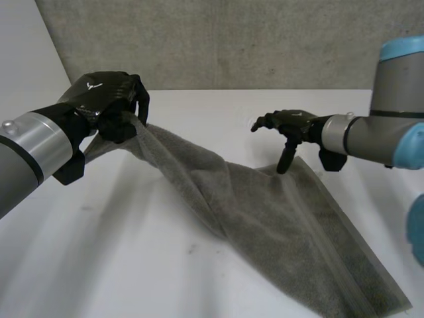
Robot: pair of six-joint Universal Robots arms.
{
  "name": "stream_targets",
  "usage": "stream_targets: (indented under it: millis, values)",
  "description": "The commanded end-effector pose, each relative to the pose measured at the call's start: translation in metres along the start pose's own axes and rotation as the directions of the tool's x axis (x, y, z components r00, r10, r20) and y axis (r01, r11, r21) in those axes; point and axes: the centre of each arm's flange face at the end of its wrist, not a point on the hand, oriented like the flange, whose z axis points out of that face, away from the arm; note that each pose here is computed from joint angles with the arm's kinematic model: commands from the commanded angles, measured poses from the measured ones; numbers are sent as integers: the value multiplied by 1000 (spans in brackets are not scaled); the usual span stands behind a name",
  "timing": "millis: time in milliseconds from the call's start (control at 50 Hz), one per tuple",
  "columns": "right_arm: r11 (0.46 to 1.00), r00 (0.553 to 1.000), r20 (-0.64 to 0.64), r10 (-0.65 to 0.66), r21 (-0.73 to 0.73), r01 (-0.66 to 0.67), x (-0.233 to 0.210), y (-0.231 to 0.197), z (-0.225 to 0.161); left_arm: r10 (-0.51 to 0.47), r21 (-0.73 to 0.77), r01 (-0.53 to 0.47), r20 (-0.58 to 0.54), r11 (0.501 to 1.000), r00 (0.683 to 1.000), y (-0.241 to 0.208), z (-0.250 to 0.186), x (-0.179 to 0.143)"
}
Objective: Fold the towel.
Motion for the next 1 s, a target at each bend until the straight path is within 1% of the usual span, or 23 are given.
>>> stream_targets:
  millis: [20, 160, 300, 520, 560, 600, 620, 660, 680, 700, 720, 740, 760, 780, 820, 840, 880, 900, 920, 940, 980, 1000]
  values:
    - [999, 999, 52, 11, -37, -9, -12, 26, 23, -2, -6, 2, 0, 1000, 1000, 2, -1, 0]
    - [995, 993, 114, 26, -96, -15, -32, 53, 41, -1, 0, 1, 0, 1000, 1000, 0, -1, 0]
    - [994, 991, 136, 19, -107, -4, -41, 62, 47, 7, 22, -7, 3, 1000, 1000, -7, -6, 1]
    - [999, 993, 113, -35, -33, 39, -39, 49, 51, 3, 11, -4, 16, 1000, 1000, -2, -3, -4]
    - [999, 994, 100, -51, -8, 52, -37, 43, 50, 3, 10, -3, 18, 1000, 1000, -1, -1, -6]
    - [992, 993, 60, -105, 71, 101, -33, 21, 48, 5, 11, -5, 19, 1000, 1000, 0, 4, -8]
    - [992, 993, 60, -105, 71, 101, -33, 21, 48, 5, 11, -5, 19, 1000, 1000, 0, 4, -8]
    - [963, 980, -35, -195, 183, 198, -26, -15, 39, 21, 6, -22, 22, 1000, 1000, 5, 23, -14]
    - [963, 980, -36, -195, 183, 199, -26, -15, 39, 22, 6, -22, 22, 1000, 1000, 5, 23, -14]
    - [934, 964, -101, -247, 239, 265, -23, -35, 32, 40, 15, -40, 25, 999, 999, 5, 35, -19]
    - [896, 938, -176, -298, 286, 339, -19, -56, 24, 61, 33, -62, 32, 997, 998, 1, 47, -24]
    - [896, 938, -177, -299, 287, 339, -19, -56, 24, 62, 33, -63, 32, 997, 998, 1, 47, -24]
    - [847, 902, -258, -346, 329, 418, -18, -77, 15, 82, 59, -85, 44, 995, 996, -5, 60, -30]
    - [846, 902, -259, -346, 329, 419, -18, -77, 15, 82, 59, -85, 44, 995, 996, -5, 60, -30]
    - [735, 818, -417, -397, 389, 555, -15, -116, -6, 115, 143, -124, 69, 982, 991, -27, 85, -41]
    - [734, 817, -418, -397, 390, 556, -15, -117, -6, 115, 144, -124, 69, 982, 991, -27, 85, -41]
    - [629, 741, -546, -391, 429, 648, -16, -153, -30, 134, 250, -164, 131, 954, 982, -56, 105, -54]
    - [629, 741, -546, -391, 429, 649, -16, -153, -30, 134, 250, -164, 131, 954, 982, -56, 105, -54]
    - [587, 717, -590, -371, 449, 674, -17, -168, -41, 138, 315, -187, 173, 931, 975, -74, 112, -59]
    - [586, 717, -591, -371, 450, 674, -17, -168, -41, 138, 315, -188, 173, 930, 975, -74, 112, -59]
    - [522, 684, -652, -327, 479, 706, -20, -191, -61, 128, 435, -229, 249, 871, 960, -108, 117, -67]
    - [521, 684, -652, -327, 479, 706, -20, -191, -61, 128, 436, -229, 249, 870, 960, -108, 117, -67]
